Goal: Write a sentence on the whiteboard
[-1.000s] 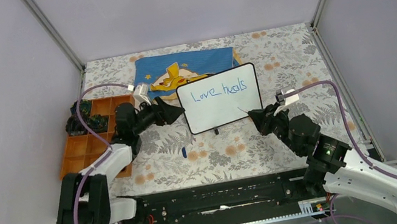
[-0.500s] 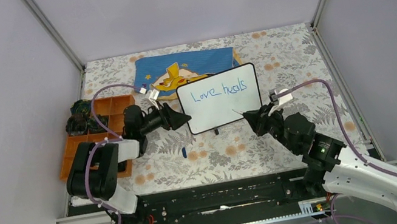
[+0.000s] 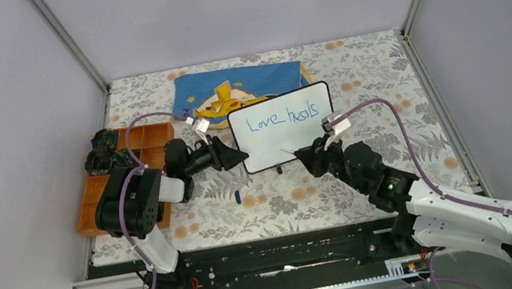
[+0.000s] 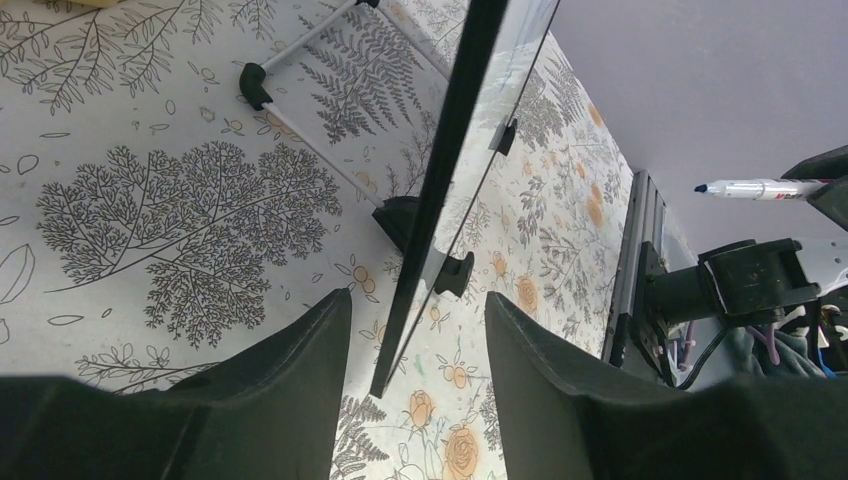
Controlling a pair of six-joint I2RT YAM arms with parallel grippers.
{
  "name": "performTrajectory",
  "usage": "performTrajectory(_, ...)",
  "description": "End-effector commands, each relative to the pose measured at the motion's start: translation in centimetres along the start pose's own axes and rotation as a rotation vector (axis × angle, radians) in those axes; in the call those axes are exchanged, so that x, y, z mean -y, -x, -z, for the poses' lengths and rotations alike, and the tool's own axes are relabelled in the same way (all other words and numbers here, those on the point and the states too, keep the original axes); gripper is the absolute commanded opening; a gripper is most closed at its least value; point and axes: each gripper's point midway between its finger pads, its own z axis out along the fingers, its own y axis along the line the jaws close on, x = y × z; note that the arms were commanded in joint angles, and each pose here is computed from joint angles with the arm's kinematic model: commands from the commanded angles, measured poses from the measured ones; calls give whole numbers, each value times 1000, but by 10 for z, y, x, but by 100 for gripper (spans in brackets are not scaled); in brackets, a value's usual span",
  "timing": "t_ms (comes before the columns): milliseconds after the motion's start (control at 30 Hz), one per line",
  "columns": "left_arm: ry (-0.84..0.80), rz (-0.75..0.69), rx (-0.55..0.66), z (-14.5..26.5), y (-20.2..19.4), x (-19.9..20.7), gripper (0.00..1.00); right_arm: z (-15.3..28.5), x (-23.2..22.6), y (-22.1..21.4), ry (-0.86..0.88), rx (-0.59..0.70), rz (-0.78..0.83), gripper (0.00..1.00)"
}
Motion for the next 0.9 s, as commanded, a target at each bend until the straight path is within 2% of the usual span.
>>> performTrajectory(0, -66, -60, 51, -3, 13, 7, 57, -9, -19, 18, 78, 66, -29, 0)
performTrajectory(567, -80, -41, 62, -6, 12, -1, 33, -36, -27, 6, 94, 31, -12, 0)
performTrajectory(867, -68, -44, 71, -5, 13, -4, 20, -49, -22, 3, 23, 82, 54, 0)
